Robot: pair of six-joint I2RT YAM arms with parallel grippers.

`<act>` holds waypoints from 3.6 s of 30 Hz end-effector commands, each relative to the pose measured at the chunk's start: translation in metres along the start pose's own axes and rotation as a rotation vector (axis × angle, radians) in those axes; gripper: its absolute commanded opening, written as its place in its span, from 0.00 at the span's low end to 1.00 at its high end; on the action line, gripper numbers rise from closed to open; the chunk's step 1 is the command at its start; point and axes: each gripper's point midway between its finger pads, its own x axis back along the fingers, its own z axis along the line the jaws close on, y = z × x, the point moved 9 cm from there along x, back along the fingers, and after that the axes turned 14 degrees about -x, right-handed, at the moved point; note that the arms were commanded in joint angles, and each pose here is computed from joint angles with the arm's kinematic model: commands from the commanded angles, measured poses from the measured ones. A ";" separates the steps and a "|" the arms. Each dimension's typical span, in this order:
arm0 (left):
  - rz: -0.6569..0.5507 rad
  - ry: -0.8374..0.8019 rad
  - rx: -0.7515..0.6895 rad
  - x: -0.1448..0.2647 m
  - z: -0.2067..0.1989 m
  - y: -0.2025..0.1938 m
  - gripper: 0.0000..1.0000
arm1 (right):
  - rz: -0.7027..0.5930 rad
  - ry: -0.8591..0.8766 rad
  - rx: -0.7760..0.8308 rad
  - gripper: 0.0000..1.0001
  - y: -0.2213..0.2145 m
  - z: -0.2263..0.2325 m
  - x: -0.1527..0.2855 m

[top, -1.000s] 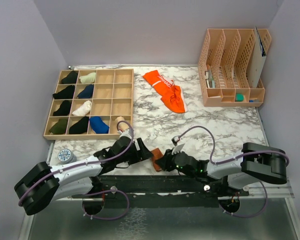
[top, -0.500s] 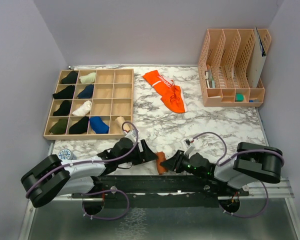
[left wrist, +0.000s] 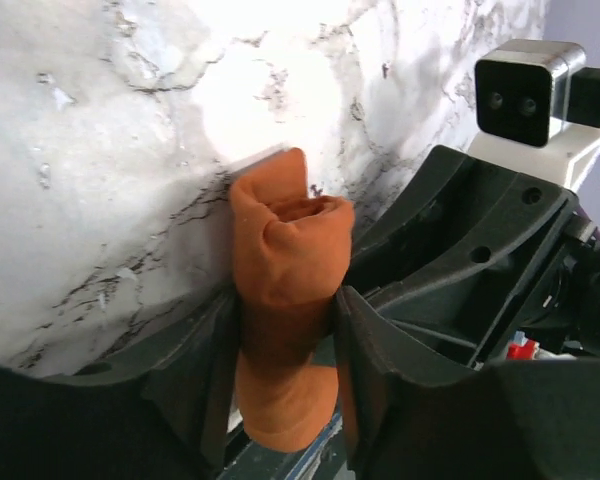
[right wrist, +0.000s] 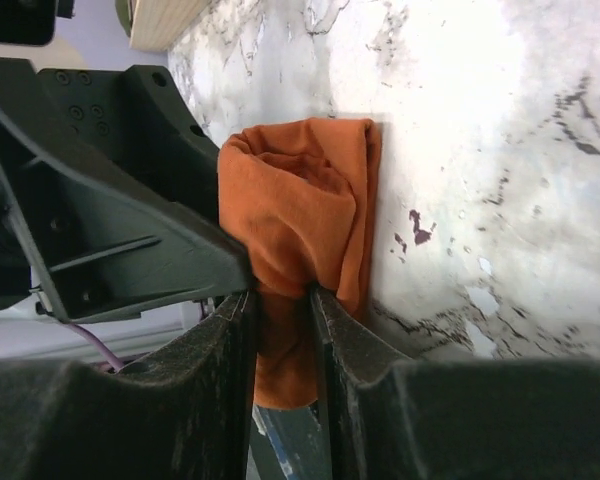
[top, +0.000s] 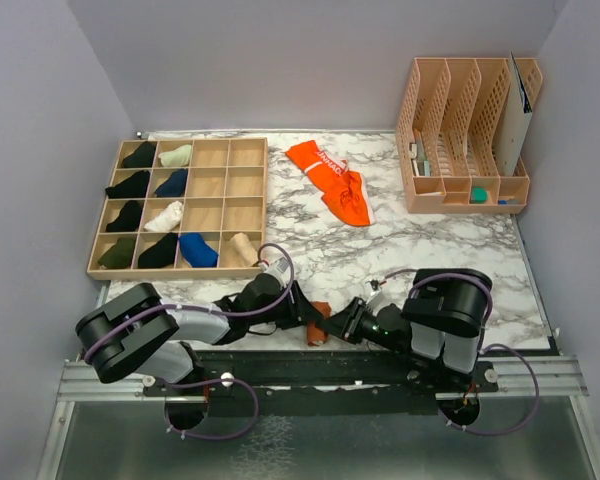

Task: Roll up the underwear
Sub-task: Roll the underwear to the center of the board, then pick up the underwear from the center of the board.

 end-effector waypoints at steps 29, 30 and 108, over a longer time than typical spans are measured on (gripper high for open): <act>-0.122 0.487 0.053 0.033 0.025 0.013 0.17 | 0.029 -0.308 0.726 0.47 -0.001 0.060 -0.010; -0.122 0.499 0.057 0.034 0.025 0.013 0.17 | 0.025 -0.317 0.751 0.47 -0.006 0.065 -0.015; -0.006 0.313 -0.232 0.007 -0.012 0.072 0.04 | -0.077 -0.215 0.390 0.70 0.012 0.029 0.026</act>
